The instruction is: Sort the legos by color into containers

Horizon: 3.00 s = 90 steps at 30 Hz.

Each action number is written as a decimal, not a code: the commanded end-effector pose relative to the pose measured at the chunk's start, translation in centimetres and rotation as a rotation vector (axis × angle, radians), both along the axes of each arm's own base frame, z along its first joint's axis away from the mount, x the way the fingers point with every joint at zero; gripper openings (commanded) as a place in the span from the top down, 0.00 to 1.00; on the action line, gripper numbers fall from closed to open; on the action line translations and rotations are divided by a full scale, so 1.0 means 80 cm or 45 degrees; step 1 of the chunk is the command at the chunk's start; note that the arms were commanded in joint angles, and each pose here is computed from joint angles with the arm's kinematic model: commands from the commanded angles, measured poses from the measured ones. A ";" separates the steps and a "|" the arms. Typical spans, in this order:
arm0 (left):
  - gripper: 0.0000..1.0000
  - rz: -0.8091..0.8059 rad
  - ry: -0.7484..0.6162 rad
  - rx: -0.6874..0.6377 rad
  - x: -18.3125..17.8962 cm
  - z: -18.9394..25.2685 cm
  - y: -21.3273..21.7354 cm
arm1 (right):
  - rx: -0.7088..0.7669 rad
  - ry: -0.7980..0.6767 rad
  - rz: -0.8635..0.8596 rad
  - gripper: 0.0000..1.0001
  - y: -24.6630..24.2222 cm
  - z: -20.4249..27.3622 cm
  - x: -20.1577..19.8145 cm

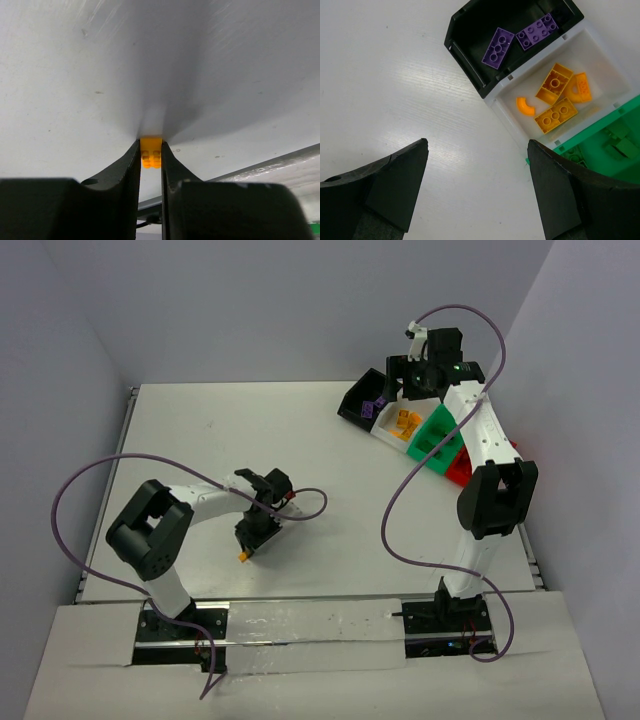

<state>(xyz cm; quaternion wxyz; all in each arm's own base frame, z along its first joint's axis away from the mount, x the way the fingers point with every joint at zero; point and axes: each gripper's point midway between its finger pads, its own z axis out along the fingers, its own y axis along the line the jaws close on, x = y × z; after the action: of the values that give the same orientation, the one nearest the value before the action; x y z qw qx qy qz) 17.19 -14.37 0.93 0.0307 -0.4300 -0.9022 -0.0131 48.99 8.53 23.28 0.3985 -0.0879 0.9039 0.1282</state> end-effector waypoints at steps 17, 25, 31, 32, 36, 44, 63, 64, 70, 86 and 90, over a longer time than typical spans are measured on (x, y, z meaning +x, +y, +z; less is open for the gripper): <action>1.00 0.710 -0.607 -1.327 0.211 0.363 -0.133 | 0.247 -0.299 0.408 0.00 0.120 0.122 -0.096; 1.00 1.117 -0.500 -1.635 0.240 0.415 -0.116 | 0.241 -0.317 0.627 0.00 0.205 0.145 -0.149; 1.00 1.163 -0.486 -1.694 0.237 0.431 -0.117 | 0.230 -0.254 0.706 0.00 0.267 0.124 -0.173; 1.00 1.165 -0.468 -1.707 0.234 0.432 -0.118 | 0.241 -0.236 0.698 0.00 0.274 0.122 -0.172; 1.00 1.185 -0.382 -1.758 0.225 0.434 -0.122 | 0.236 -0.208 0.755 0.00 0.307 0.114 -0.180; 1.00 1.192 -0.227 -1.827 0.213 0.431 -0.129 | 0.205 -0.254 0.770 0.04 0.336 0.116 -0.170; 0.87 1.240 -0.165 -1.840 0.213 0.412 -0.120 | 0.156 -0.342 0.743 1.00 0.326 0.116 -0.163; 0.47 1.242 -0.191 -1.830 0.216 0.410 -0.117 | 0.150 -0.349 0.747 1.00 0.324 0.117 -0.165; 0.01 1.185 -0.634 -1.559 0.251 0.394 -0.068 | 0.071 -0.371 0.670 1.00 0.288 0.106 -0.161; 0.01 0.930 -1.065 -1.069 0.251 0.347 0.012 | -0.270 -0.035 -0.049 1.00 -0.004 -0.043 0.008; 0.01 0.918 -1.045 -0.982 0.250 0.331 0.020 | -0.297 0.012 -0.113 0.98 -0.029 -0.070 0.042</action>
<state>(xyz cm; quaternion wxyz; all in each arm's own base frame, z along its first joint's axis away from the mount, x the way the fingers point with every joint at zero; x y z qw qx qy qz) 37.15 -13.82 28.07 -0.4763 -0.0152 -0.8562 0.1996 50.25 7.57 18.20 0.3877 -0.1031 0.9156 0.0263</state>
